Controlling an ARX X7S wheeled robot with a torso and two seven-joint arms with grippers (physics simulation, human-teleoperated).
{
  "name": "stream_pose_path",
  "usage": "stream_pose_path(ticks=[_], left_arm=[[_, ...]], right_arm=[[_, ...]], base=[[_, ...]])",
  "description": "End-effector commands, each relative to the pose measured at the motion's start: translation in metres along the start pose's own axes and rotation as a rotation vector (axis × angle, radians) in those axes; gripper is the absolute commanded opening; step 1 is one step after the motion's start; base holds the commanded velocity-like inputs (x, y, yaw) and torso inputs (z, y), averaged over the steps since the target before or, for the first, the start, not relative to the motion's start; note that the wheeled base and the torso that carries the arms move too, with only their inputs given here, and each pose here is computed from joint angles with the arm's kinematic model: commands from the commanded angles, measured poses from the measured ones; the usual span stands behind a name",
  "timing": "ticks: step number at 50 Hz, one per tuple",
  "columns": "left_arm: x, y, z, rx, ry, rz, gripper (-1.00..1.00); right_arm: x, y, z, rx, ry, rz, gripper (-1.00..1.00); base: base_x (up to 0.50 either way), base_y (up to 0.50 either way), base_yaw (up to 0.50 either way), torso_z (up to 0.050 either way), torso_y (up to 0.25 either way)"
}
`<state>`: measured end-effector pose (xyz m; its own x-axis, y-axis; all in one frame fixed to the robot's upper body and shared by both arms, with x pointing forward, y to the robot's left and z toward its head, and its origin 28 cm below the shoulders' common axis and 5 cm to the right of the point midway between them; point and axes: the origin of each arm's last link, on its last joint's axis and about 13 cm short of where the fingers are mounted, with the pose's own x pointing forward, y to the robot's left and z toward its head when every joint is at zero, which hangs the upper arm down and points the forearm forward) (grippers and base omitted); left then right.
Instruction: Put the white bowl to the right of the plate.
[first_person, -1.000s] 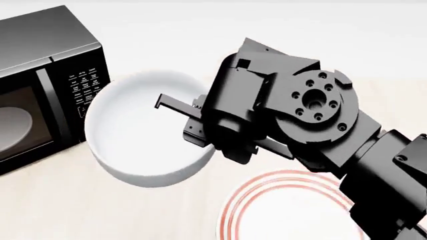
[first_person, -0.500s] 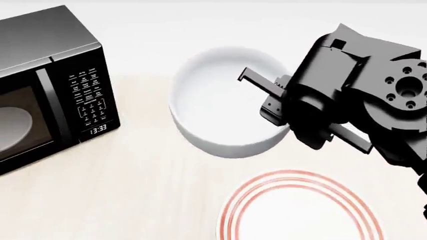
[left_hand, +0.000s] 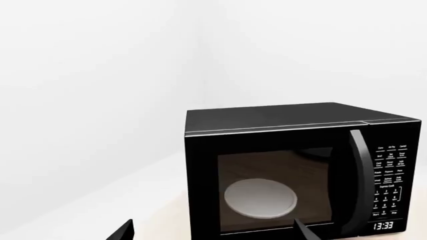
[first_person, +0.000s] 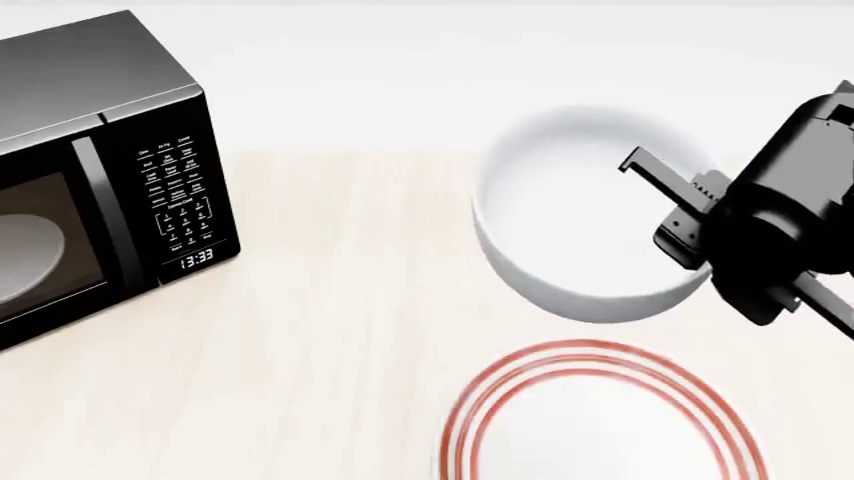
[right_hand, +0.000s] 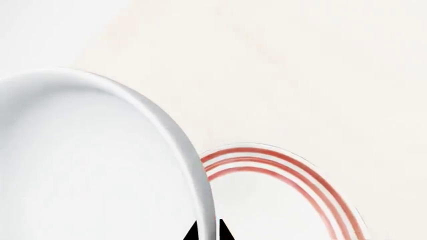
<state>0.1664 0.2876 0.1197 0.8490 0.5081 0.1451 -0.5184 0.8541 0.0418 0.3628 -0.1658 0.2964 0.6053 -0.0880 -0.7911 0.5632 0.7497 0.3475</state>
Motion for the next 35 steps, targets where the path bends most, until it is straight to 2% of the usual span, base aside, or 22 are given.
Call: stream_pose_path(ticks=[1,12,35], left_arm=[[0.000,-0.001,-0.001,0.008,-0.007,0.002,1.00],[0.001,-0.002,-0.001,0.011,-0.004,-0.001,1.00],[0.000,-0.003,-0.001,0.015,-0.003,0.001,1.00]], right_arm=[[-0.004,-0.026,0.019,0.020,-0.080,0.004,-1.00],[0.006,-0.060,0.039,0.152,-0.064,-0.056,-1.00],[-0.012,-0.108,0.043,0.283,-0.109,-0.110,-1.00]], base=[[0.00,0.00,0.00,0.000,0.000],[0.00,0.00,0.00,0.000,0.001],[0.00,0.00,0.00,0.000,0.000]])
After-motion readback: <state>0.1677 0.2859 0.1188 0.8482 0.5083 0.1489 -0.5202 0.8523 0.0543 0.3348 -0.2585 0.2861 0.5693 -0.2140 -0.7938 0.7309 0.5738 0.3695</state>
